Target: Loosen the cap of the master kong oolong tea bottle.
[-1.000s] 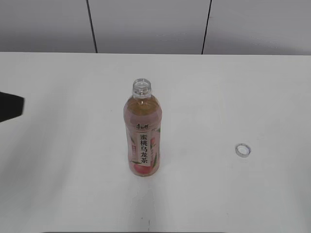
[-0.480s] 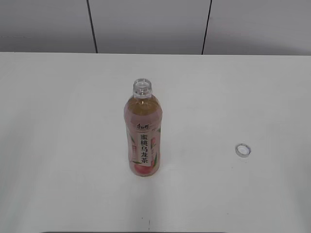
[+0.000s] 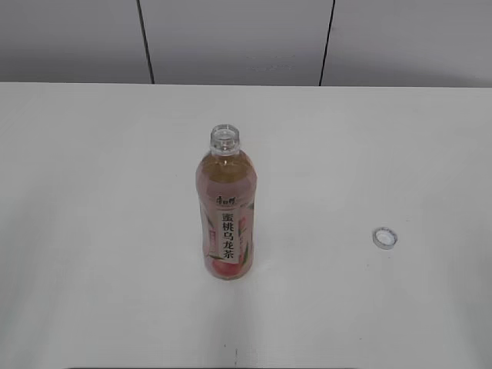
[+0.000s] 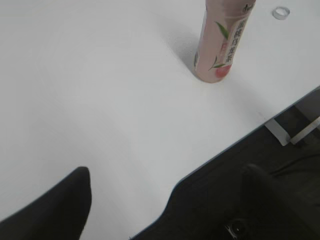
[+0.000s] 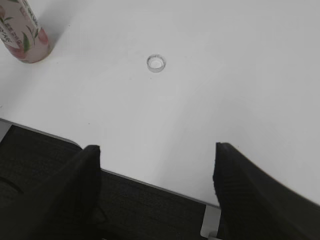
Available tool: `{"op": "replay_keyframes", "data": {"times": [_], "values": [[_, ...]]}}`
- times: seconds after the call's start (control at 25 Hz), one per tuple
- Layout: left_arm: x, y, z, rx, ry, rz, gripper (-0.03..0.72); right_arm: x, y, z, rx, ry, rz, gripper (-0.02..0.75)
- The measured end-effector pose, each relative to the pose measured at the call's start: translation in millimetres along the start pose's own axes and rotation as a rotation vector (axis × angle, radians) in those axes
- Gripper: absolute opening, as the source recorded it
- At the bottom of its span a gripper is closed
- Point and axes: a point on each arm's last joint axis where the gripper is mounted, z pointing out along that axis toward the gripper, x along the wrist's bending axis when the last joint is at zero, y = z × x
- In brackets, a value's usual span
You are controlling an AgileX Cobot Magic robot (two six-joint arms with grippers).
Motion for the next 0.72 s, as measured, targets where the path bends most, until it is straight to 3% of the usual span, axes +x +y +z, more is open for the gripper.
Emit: {"op": "replay_keyframes", "data": {"times": [0.72], "values": [[0.3,-0.2,2.5,-0.006,0.005,0.034,0.543,0.0,0.0,-0.1,-0.001,0.000,0.000,0.532]]}}
